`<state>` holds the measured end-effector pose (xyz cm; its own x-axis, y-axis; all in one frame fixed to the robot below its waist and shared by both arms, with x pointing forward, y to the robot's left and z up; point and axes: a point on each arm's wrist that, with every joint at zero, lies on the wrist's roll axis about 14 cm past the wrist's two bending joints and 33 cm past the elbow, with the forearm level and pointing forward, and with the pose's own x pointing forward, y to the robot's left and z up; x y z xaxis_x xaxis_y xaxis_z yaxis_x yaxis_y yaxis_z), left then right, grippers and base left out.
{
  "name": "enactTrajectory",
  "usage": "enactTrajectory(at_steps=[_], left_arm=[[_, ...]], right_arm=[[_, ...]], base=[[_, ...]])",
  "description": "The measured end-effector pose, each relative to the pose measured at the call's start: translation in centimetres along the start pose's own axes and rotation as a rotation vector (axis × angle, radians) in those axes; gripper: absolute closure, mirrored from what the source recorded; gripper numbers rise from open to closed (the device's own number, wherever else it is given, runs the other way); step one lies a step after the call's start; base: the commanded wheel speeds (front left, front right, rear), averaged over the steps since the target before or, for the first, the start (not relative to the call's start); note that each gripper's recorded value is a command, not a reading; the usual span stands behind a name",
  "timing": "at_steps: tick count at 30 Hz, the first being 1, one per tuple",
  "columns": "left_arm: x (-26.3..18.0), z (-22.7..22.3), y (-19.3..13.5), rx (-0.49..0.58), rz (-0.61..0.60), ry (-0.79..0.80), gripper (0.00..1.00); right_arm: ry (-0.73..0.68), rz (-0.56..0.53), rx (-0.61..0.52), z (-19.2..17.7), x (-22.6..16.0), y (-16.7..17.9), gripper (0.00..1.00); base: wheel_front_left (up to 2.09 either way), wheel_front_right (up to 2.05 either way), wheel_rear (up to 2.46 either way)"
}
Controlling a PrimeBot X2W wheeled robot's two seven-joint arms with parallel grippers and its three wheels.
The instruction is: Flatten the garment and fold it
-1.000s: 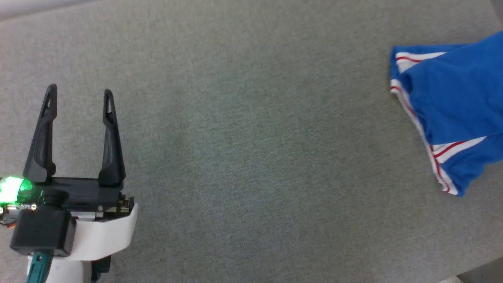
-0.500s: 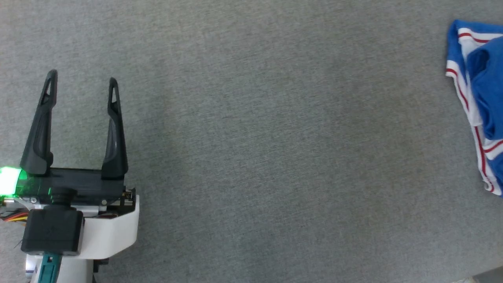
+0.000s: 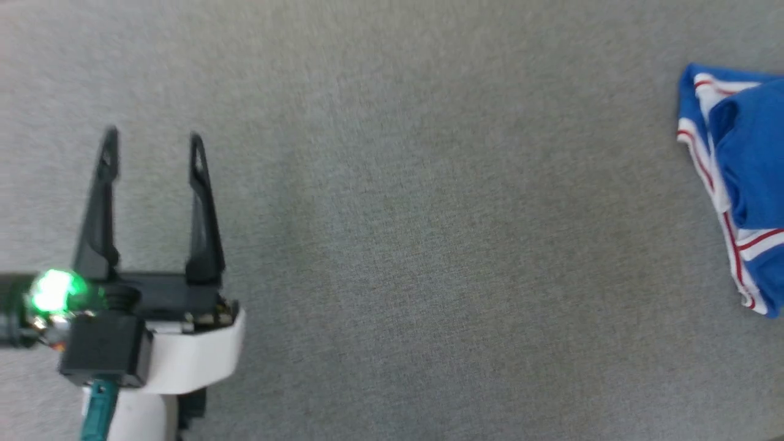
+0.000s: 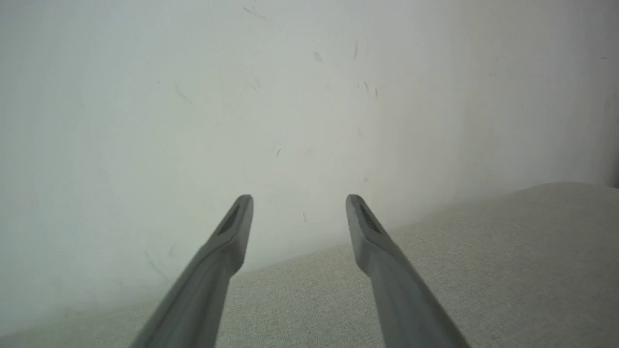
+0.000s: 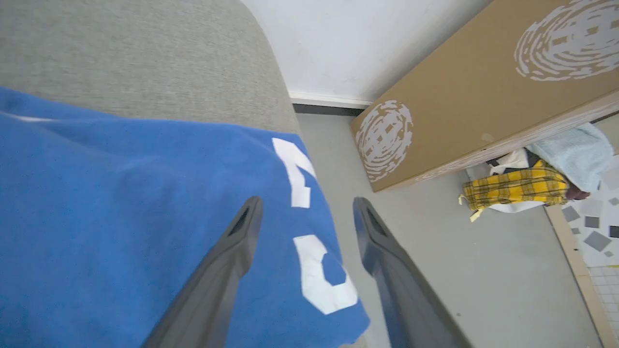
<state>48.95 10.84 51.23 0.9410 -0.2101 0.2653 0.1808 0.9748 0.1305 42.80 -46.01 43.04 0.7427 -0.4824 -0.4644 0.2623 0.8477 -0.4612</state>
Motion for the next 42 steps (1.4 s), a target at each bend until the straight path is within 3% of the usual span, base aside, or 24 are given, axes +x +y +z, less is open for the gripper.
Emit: enactTrajectory(at_steps=[5, 13, 19, 25, 31, 42], left_arm=[[-2.6, 1.3, 0.6, -0.017, 0.033, 0.045, 0.0], [-6.2, 4.5, 1.3, -0.041, 0.074, 0.048, 0.0], [-8.9, 7.0, 1.8, -0.058, 0.112, 0.026, 0.0], [-11.4, 7.9, 2.6, -0.083, 0.148, 0.032, 0.0], [-14.1, 7.0, 2.9, -0.094, 0.176, 0.092, 0.0], [-16.7, 5.4, 3.0, -0.141, 0.222, 0.159, 0.0]], right_arm=[[-0.106, 0.084, 0.155, -0.6, -3.7, 4.2, 0.0], [-0.439, 0.217, 0.343, 5.2, -11.1, 9.7, 0.0], [-0.623, 0.351, 0.366, 10.1, -17.0, 13.5, 0.0], [-0.752, 0.408, 0.375, 13.0, -21.6, 14.4, 0.0], [-0.771, 0.413, 0.362, 12.0, -24.0, 14.7, 0.0], [-0.688, 0.421, 0.39, 7.7, -23.7, 15.3, 0.0]], base=[[0.0, 0.0, 0.0], [0.0, 0.0, 0.0], [0.0, 0.0, 0.0], [0.0, 0.0, 0.0], [0.0, 0.0, 0.0], [0.0, 0.0, 0.0]])
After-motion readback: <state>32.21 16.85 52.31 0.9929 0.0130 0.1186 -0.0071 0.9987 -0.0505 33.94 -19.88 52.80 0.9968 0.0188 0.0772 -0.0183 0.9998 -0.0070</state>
